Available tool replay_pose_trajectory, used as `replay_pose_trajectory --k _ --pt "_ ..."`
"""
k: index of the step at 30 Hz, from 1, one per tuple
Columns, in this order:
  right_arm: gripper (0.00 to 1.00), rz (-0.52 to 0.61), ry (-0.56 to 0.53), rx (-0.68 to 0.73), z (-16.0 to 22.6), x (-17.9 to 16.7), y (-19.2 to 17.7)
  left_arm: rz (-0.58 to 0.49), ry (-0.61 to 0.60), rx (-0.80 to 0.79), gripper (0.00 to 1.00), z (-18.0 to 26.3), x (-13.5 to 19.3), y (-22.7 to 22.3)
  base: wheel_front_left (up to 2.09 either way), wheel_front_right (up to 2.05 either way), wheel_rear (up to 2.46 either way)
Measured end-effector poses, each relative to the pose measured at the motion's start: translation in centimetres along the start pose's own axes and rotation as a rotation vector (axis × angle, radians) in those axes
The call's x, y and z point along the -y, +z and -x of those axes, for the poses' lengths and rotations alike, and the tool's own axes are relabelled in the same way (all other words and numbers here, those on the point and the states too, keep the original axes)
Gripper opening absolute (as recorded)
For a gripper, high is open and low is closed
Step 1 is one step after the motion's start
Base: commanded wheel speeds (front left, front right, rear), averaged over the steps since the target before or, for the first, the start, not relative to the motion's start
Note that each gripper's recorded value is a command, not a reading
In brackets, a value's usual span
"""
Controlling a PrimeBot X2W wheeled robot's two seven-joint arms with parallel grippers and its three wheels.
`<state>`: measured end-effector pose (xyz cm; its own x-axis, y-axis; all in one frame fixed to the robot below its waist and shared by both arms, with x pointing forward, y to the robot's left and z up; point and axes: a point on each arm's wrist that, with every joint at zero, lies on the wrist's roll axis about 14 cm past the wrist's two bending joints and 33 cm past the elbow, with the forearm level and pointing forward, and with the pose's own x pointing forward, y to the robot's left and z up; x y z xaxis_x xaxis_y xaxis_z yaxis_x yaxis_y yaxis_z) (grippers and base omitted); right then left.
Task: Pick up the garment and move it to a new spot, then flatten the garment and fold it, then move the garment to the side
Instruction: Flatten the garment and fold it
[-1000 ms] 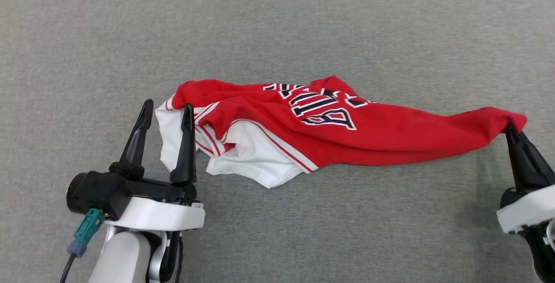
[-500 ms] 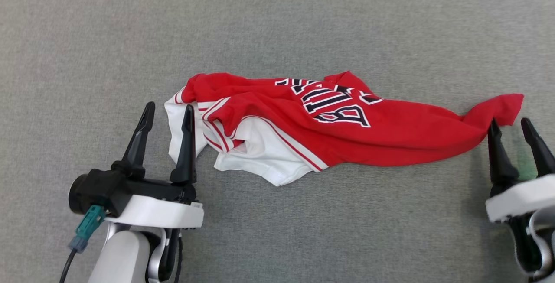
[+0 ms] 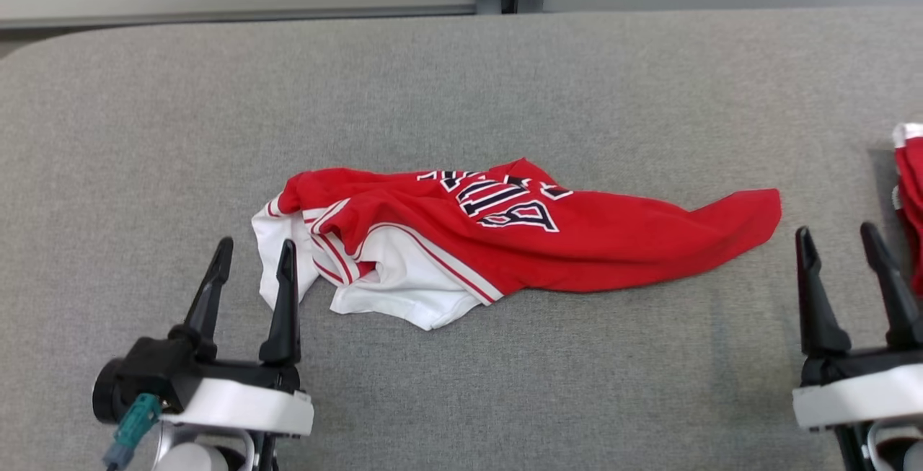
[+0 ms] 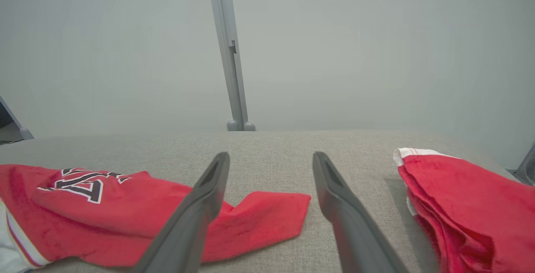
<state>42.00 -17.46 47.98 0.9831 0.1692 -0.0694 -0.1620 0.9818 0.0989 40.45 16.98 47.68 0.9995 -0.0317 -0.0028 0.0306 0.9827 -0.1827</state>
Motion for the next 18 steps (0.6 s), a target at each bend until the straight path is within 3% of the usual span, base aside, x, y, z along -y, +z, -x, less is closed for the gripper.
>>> replay_pose_trajectory --k 7,18 --pt "1.00 -0.012 -0.008 0.010 2.4 -0.6 1.2 0.011 -0.012 -0.022 1.00 1.9 0.9 0.0 0.00 0.00 0.00" --pt "1.00 -0.016 -0.007 0.016 2.5 -0.8 1.6 0.016 -0.034 -0.049 1.00 2.1 1.7 -0.3 0.00 0.00 0.00"
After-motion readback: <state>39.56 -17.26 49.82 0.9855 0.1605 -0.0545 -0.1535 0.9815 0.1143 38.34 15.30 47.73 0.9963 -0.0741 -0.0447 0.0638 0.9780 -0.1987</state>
